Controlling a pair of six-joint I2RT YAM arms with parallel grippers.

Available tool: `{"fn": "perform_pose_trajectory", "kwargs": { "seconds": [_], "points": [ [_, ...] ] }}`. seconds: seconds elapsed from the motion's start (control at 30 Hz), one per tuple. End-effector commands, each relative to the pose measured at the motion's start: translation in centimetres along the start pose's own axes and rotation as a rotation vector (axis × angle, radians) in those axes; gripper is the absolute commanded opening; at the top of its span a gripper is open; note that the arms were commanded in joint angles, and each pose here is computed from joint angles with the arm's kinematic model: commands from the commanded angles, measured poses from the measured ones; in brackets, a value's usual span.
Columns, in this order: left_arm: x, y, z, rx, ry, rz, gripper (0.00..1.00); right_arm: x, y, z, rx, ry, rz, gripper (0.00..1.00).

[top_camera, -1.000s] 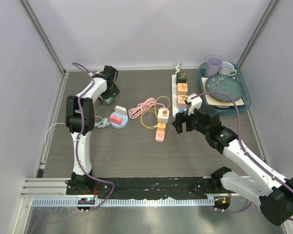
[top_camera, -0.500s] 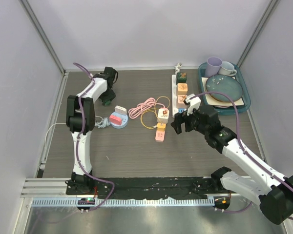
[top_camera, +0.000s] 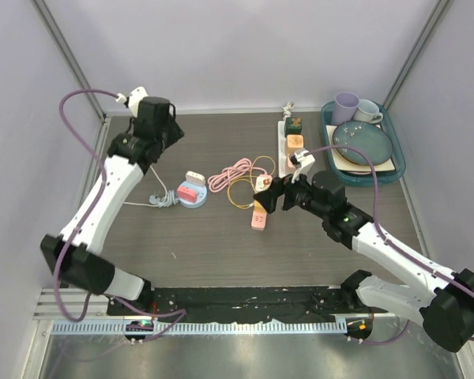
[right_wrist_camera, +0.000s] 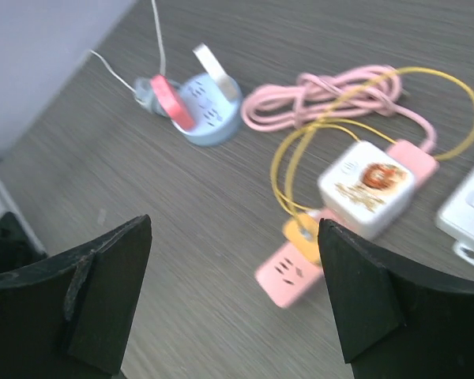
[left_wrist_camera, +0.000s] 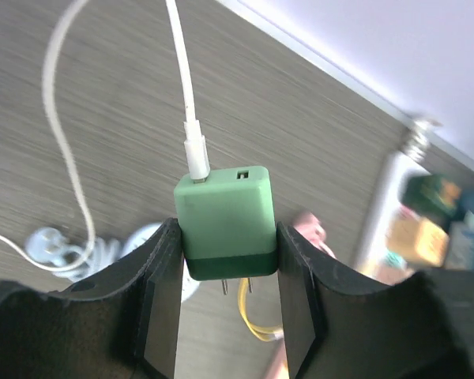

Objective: Insert the plug
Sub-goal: Pick up the plug from the center of the board.

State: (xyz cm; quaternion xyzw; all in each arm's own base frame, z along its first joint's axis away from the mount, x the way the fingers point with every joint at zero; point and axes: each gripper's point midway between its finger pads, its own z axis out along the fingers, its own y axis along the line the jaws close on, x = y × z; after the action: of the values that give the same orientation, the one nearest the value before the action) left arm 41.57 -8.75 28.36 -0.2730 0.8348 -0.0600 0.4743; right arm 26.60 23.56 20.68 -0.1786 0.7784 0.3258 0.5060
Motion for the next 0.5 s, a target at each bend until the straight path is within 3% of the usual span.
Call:
{"fn": "perform_pose_trajectory", "kwargs": {
  "seconds": [0.0, 0.1, 0.17, 0.2, 0.37, 0.47],
  "points": [
    [1.8, -4.3, -5.1, 0.224, -0.058, 0.043, 0.31, -4.5, 4.9, 0.6, -0.145, -0.206, 0.139, 0.91],
    [2.8, -5.4, -8.8, 0.380, -0.091, 0.081, 0.31, -4.8, 6.7, 0.4, -0.170, -0.231, 0.154, 0.91],
    [4.8, -4.8, -9.1, 0.428, -0.075, 0.120, 0.31, -4.9, 7.3, 0.0, -0.175, -0.242, 0.168, 0.90],
    [4.2, -5.7, -11.3, 0.533, -0.105, 0.107, 0.32, -4.7, 7.1, -0.1, -0.166, -0.246, 0.177, 0.90],
    [8.8, -5.2, -12.8, 0.720, -0.104, 0.275, 0.38, -5.1, 6.7, -1.5, -0.140, -0.271, 0.225, 0.90],
    [10.5, -5.4, -13.7, 0.820, -0.119, 0.262, 0.40, -4.8, 7.2, -1.6, -0.166, -0.250, 0.185, 0.90]
  ]
}}
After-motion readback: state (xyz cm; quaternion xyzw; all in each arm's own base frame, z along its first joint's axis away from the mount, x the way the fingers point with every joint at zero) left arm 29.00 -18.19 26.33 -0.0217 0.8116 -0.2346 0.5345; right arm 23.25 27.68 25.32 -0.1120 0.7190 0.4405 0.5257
